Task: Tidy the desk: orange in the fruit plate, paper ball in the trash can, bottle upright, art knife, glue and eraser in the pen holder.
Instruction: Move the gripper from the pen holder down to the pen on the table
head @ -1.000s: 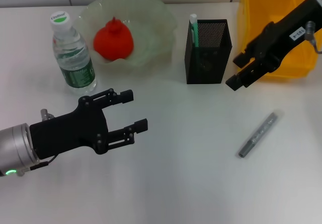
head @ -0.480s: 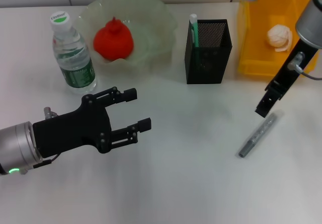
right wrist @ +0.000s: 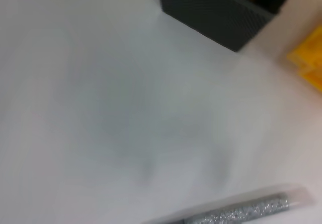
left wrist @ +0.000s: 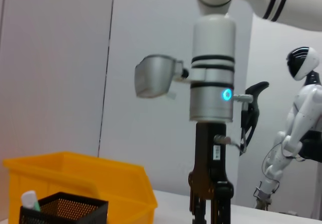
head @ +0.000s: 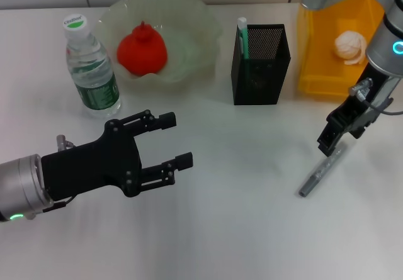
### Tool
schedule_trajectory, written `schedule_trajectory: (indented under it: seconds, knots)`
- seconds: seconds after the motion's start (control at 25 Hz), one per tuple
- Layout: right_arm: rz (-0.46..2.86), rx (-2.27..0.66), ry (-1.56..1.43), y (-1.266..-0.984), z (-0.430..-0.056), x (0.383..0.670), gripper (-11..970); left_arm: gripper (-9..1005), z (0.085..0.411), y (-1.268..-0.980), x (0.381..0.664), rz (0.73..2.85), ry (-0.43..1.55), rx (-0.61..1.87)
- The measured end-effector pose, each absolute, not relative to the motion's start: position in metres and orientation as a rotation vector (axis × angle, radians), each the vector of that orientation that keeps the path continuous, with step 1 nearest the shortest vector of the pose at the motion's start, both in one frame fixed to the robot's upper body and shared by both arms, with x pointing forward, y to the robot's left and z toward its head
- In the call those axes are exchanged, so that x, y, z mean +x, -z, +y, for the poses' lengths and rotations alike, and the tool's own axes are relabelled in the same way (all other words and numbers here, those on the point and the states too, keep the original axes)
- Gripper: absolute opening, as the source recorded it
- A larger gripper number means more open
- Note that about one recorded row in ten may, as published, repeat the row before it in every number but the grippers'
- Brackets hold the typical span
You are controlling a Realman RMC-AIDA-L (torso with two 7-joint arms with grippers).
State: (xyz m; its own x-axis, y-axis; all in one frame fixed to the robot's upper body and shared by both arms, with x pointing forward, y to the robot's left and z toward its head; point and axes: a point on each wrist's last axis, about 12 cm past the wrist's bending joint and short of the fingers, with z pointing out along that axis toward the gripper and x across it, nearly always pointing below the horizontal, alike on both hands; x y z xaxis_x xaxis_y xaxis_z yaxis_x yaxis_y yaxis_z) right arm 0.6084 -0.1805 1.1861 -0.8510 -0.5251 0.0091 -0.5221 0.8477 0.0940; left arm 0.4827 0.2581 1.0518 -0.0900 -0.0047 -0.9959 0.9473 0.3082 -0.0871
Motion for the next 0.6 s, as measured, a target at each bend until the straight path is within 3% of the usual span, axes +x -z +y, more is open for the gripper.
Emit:
schedule_trajectory:
  seconds: [0.6]
  knots:
    - [-3.054, 0.459, 0.225, -1.156, -0.207, 0.606, 682, 739, 0.261, -1.056, 0.481, 1.385, 1.039, 0.959]
